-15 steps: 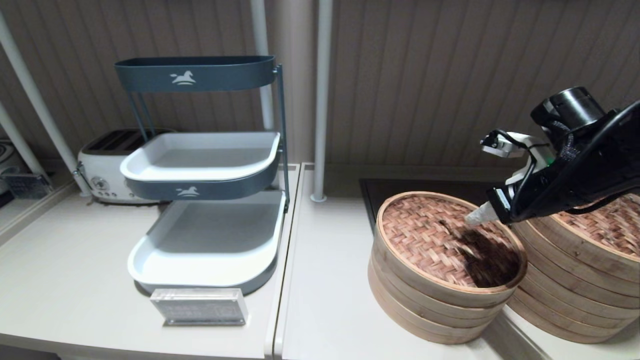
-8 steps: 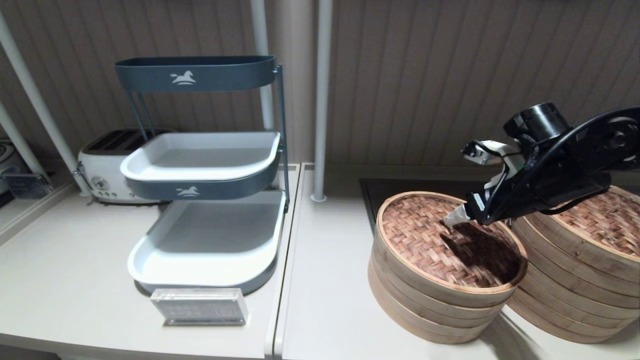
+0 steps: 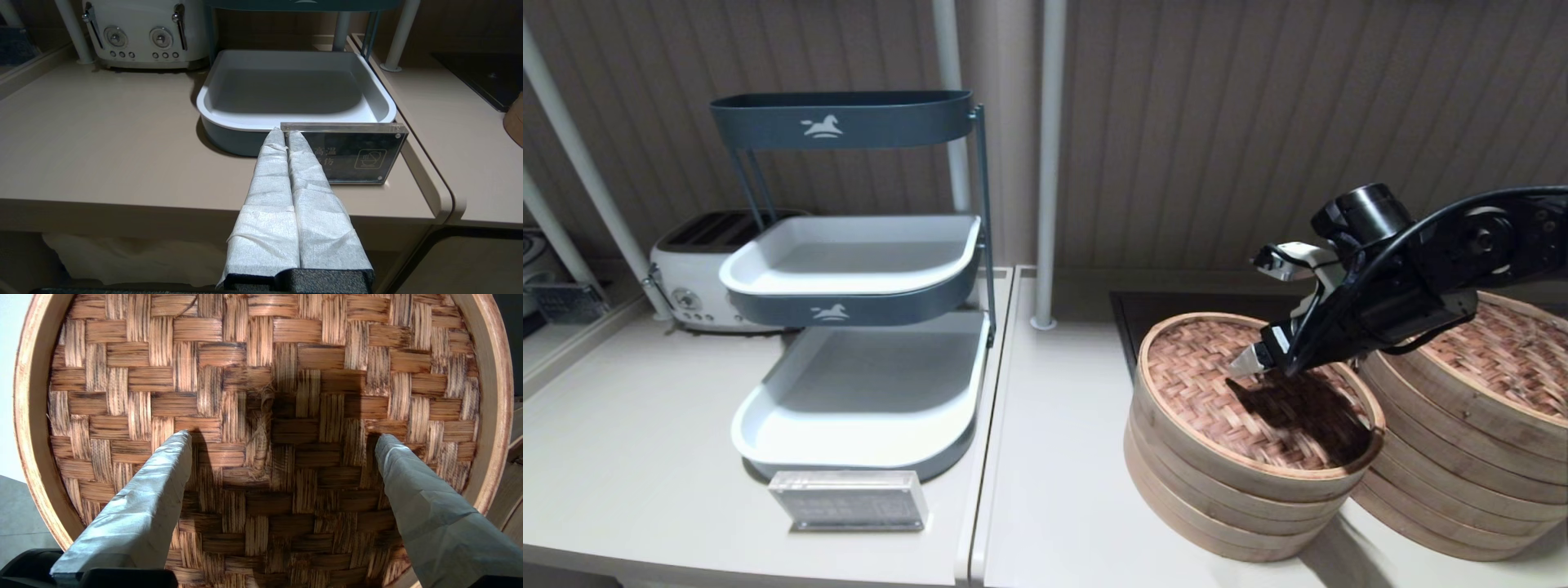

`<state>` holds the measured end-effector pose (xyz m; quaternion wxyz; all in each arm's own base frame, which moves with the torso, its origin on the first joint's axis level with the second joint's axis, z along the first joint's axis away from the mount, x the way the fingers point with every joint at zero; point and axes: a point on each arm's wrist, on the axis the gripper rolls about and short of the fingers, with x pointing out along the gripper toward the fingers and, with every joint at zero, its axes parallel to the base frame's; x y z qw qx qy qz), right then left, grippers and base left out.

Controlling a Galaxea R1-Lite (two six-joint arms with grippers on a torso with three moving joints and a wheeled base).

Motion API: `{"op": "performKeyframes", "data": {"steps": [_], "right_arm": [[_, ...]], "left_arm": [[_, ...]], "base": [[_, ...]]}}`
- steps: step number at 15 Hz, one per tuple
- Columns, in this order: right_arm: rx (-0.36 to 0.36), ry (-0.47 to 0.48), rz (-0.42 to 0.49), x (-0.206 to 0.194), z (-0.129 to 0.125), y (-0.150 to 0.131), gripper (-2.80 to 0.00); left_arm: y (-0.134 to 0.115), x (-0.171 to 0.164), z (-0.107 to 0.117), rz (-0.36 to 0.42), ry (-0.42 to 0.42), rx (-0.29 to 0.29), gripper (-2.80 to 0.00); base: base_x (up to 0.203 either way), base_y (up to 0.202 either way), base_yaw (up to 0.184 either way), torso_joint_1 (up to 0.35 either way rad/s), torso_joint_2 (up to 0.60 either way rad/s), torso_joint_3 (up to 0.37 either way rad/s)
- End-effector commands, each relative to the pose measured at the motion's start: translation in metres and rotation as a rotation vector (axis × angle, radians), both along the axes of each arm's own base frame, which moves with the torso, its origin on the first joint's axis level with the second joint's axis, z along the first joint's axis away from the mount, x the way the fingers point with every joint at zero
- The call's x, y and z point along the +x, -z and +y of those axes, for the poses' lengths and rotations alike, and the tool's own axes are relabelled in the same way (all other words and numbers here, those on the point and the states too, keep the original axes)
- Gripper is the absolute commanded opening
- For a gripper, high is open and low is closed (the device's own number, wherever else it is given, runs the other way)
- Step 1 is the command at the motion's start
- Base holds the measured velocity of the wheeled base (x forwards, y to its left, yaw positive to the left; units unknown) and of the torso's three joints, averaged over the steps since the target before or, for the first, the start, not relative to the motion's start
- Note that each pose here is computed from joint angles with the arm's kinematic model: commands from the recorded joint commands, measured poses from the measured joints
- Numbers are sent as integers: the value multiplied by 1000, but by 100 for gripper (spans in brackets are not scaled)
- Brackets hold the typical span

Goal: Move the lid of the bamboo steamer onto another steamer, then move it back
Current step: Pick up the steamer

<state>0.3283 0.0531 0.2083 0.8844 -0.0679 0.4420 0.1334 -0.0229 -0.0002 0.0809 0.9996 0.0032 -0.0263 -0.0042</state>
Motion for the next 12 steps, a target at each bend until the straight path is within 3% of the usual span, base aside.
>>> {"op": "performKeyframes", "data": {"steps": [1, 5, 6, 12], "right_arm": [[-1, -3, 2, -1, 1, 0, 0], [-14, 9, -16, 5, 1, 5, 0], [-15, 10, -21, 6, 1, 5, -280], [-28, 1, -35, 5, 1, 6, -280]], "left_arm": [[8, 2, 0, 25, 1, 0, -280], [8, 2, 0, 25, -1, -2, -280], [8, 2, 0, 25, 1, 0, -280], [8, 2, 0, 25, 1, 0, -280]], "base": [[0, 0, 0, 0, 0, 0], [0, 0, 0, 0, 0, 0], [0, 0, 0, 0, 0, 0], [0, 0, 0, 0, 0, 0]]}}
